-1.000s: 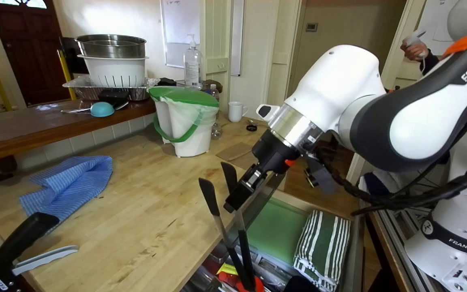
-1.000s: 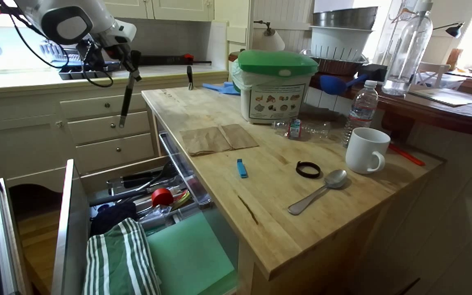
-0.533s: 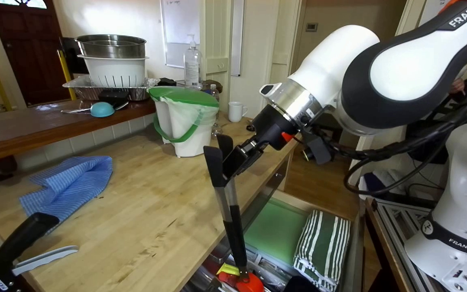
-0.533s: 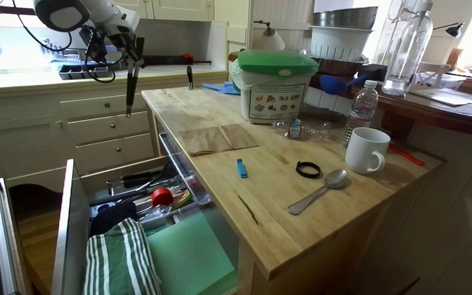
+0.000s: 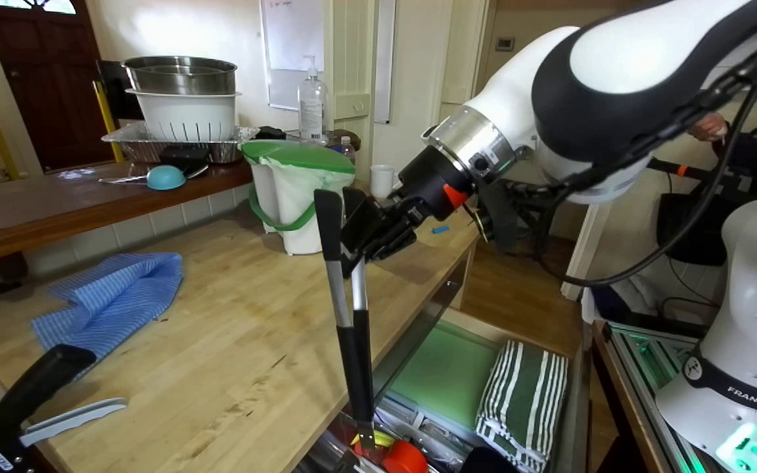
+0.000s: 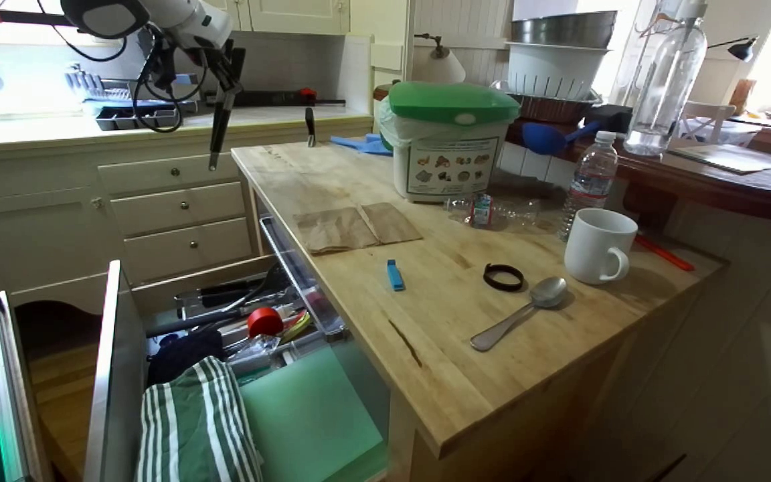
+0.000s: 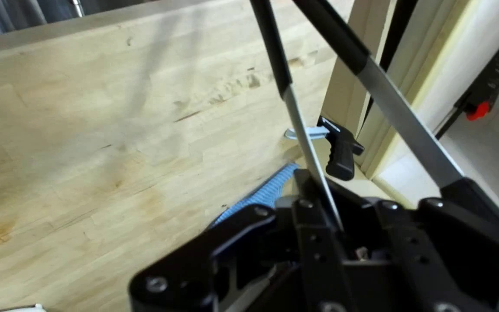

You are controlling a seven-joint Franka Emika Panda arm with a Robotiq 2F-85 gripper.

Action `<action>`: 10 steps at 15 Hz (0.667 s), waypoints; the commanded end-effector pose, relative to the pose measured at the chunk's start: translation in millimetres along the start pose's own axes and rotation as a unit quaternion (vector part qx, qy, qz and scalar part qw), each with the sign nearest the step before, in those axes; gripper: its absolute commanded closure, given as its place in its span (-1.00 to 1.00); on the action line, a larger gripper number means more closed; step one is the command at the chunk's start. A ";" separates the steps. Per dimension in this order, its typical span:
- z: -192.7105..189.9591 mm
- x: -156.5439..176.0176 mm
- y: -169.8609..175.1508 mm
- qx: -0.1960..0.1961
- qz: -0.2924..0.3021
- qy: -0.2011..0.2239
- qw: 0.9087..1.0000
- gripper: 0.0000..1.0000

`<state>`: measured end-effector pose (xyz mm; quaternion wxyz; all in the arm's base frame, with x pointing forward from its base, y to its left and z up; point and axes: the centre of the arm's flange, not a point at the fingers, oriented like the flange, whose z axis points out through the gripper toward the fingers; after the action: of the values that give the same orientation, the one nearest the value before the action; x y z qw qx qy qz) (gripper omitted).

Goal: Open the second drawer then remove the tongs from the drawer and put them on top of the cabinet.

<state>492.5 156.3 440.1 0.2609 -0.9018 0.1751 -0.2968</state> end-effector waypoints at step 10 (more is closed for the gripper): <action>-27.0 76.7 69.0 0.019 0.226 0.142 0.964 0.97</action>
<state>517.6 71.4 474.5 0.3182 -0.8094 0.3545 -0.3434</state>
